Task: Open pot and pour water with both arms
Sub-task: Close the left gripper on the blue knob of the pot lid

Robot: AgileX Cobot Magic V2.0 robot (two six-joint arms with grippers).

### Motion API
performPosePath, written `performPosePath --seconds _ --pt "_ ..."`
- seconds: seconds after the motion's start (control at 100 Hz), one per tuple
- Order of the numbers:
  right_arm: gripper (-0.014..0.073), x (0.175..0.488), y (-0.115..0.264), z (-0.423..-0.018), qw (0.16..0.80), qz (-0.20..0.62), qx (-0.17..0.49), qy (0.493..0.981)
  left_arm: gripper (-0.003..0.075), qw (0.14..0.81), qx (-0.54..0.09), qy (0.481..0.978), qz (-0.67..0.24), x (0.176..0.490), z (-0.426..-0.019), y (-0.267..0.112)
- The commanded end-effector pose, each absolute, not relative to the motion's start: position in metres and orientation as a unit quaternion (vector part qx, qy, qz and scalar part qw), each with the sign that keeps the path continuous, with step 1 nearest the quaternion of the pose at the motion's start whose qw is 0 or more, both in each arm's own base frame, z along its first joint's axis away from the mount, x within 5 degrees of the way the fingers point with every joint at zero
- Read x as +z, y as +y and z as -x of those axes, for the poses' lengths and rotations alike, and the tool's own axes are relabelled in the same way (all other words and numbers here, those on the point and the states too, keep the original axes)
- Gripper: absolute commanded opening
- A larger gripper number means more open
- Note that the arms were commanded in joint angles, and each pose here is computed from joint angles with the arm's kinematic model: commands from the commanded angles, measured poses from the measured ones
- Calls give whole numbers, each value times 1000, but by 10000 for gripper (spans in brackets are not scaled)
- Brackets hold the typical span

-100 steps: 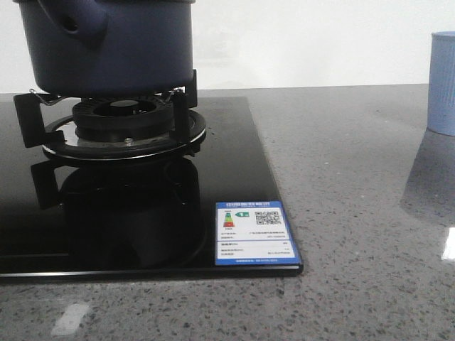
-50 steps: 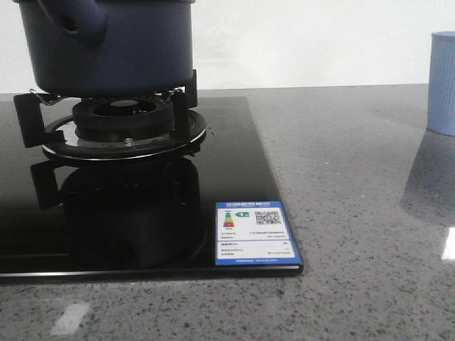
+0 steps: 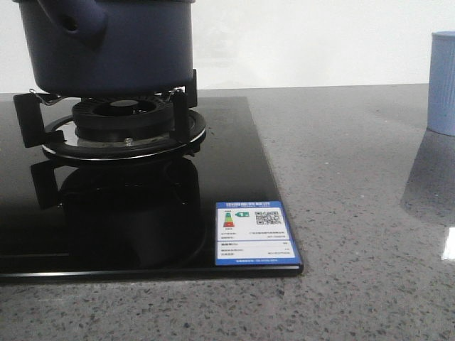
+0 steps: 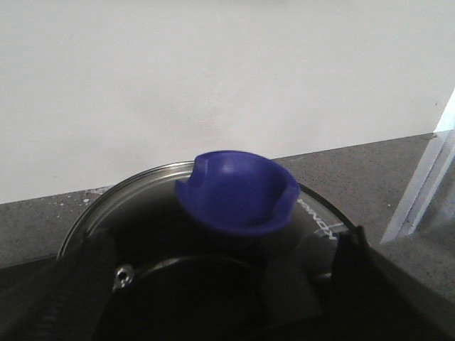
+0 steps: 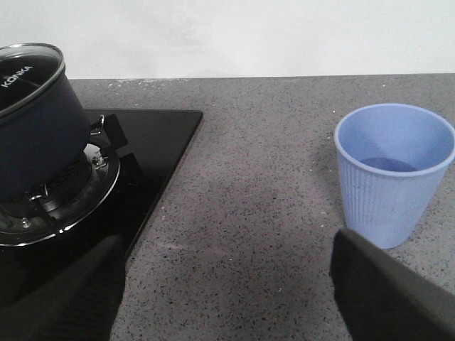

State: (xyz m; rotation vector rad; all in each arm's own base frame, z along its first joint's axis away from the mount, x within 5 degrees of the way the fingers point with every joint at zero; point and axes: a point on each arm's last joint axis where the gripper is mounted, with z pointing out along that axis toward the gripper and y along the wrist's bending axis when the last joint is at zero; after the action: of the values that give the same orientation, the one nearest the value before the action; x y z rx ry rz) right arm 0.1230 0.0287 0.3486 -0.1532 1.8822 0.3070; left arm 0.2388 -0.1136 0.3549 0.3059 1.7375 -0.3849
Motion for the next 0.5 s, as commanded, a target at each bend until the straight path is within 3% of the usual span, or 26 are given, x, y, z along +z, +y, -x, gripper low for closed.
performPosePath --seconds 0.0,0.49 --pt "538 365 27 -125 613 59 124 778 570 662 -167 721 -120 378 -249 -117" --pt "538 365 27 -125 613 59 124 778 568 658 -149 725 -140 375 -288 -137"
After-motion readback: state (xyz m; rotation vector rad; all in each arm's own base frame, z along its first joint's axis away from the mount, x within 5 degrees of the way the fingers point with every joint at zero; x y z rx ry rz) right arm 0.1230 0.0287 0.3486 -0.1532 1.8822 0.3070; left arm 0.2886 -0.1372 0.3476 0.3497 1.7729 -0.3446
